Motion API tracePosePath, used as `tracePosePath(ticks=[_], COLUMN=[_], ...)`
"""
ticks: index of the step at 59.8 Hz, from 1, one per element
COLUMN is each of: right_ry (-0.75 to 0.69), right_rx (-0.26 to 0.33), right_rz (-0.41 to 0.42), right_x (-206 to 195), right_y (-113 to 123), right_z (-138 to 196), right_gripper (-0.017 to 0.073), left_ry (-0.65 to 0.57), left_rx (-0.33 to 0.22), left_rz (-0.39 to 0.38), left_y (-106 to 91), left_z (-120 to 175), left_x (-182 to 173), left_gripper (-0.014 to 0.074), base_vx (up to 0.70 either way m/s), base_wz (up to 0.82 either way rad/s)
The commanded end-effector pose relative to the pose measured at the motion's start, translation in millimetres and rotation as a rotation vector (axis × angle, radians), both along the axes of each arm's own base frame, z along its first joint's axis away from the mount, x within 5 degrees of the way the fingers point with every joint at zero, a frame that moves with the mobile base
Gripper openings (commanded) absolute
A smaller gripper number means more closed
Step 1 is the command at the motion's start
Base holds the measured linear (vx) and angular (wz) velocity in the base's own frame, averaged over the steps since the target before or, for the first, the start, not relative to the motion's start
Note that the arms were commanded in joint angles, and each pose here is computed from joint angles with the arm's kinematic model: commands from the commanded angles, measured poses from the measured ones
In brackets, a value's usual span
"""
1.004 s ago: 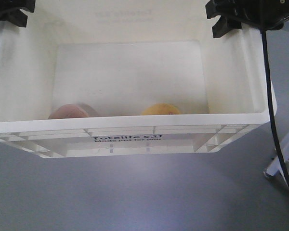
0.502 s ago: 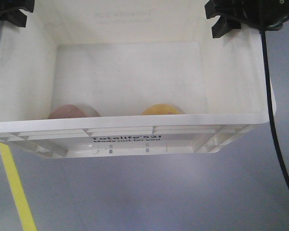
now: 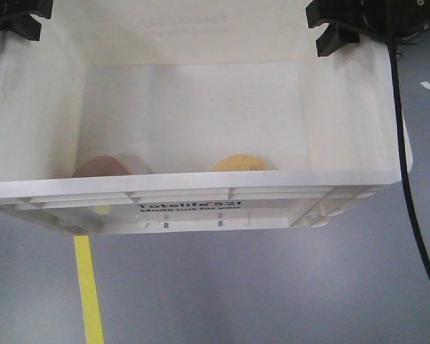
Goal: Place moving items into box and shelve
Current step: 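Hold the tote with both grippers while the base drives away from the conveyor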
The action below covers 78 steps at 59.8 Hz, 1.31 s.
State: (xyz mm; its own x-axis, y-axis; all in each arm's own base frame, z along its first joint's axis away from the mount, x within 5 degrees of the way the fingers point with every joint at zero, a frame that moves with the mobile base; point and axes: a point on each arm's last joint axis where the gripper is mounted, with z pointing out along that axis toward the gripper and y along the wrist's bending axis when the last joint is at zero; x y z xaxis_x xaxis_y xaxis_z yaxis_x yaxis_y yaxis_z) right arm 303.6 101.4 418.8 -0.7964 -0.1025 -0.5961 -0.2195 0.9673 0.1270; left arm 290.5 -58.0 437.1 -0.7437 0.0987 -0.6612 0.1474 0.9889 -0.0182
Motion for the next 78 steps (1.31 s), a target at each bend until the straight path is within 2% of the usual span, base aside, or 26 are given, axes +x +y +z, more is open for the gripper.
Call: tracePosePath(ticks=[1,45,78], right_ry=[-0.183,-0.162,-0.162], right_rx=[0.029,0.017,0.017], right_rz=[-0.036,-0.036,-0.036], right_x=[-6.9,-8.3,-8.3], right_y=[-8.3,-9.0,-9.0], right_z=[31.9,30.3,30.3], right_gripper=[-0.0005,-0.0005,-0.0005], left_ry=[-0.196,-0.197,-0.197], left_rx=[-0.035,-0.036,-0.036], left_rz=[-0.014,-0.014,-0.014], left_y=[2.0,2.0,2.0], left_z=[36.4,36.7,36.7], left_x=[-16.0,-16.3,-16.3], left_gripper=[-0.0007,-0.0007,-0.0007], base_vx=[0.16,0.26,0.46], base_wz=[0.51,0.53,0.22])
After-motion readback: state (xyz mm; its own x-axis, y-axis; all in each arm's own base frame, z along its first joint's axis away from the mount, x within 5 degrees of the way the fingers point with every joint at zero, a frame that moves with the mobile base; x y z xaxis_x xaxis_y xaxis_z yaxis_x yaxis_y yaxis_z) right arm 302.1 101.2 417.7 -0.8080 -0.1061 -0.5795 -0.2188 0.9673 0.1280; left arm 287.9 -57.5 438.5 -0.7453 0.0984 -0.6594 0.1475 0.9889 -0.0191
